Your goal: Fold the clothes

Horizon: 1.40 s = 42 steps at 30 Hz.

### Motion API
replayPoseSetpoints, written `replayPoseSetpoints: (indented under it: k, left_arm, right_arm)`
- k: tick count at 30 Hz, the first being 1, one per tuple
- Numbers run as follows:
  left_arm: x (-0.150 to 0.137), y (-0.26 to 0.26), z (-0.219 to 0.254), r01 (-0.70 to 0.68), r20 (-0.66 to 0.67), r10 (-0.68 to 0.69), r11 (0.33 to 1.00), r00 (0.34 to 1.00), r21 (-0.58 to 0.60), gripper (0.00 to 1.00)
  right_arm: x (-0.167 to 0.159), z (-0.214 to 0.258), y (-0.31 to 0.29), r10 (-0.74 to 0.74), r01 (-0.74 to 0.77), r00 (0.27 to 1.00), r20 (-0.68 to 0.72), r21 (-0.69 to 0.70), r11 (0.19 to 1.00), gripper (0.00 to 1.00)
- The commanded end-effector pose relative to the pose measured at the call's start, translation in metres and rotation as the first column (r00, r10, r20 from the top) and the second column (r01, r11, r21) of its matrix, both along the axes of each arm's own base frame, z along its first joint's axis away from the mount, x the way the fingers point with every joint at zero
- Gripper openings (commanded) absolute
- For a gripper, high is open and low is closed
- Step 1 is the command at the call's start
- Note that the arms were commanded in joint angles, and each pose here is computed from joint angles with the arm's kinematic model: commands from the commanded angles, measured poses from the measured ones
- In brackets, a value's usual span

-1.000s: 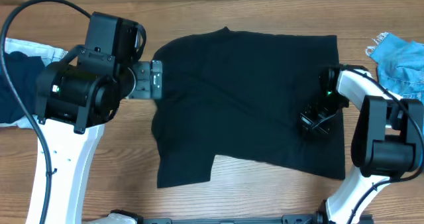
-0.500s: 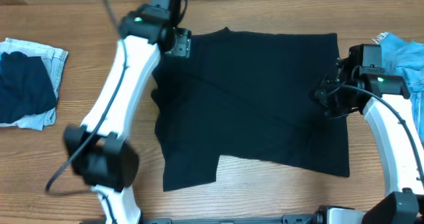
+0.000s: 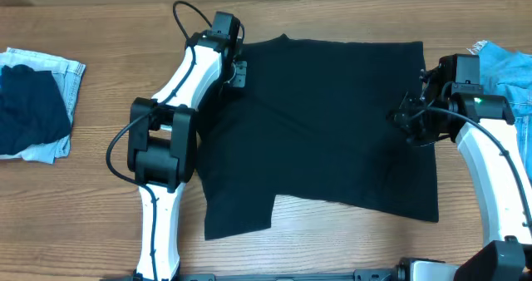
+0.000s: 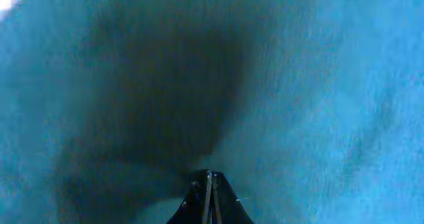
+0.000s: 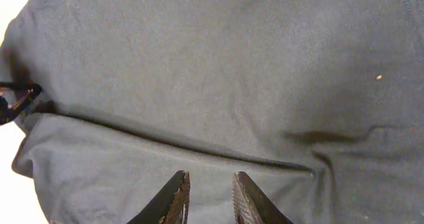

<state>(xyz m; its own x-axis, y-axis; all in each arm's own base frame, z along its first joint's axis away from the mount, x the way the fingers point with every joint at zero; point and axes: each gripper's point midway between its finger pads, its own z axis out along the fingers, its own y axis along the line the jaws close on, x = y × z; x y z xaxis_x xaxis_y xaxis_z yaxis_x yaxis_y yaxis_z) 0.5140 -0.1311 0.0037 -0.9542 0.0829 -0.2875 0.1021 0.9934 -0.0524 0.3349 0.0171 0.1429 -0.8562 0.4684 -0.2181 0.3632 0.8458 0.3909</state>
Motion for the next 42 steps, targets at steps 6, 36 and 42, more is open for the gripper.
replayPoseSetpoints:
  k: [6,36,42]
  left_arm:
    - [0.058,0.107,-0.041,-0.236,0.18,0.21,0.961,0.961,0.141,0.04]
    - [-0.051,0.04,0.124,0.014,-0.274,-0.055,0.989,0.96,-0.149,0.04]
    - [-0.086,0.018,0.236,0.05,-0.025,-0.05,0.999,0.998,0.01,0.11]
  right_arm:
    - [0.002,0.006,0.0,0.004,-0.005,1.0,0.022,0.003,1.0,0.26]
    - [-0.014,-0.106,0.038,0.143,-0.137,0.931,-0.337,0.041,0.99,0.25]
    - [-0.024,-0.106,0.038,0.143,-0.135,0.916,-0.374,0.046,0.99,0.26]
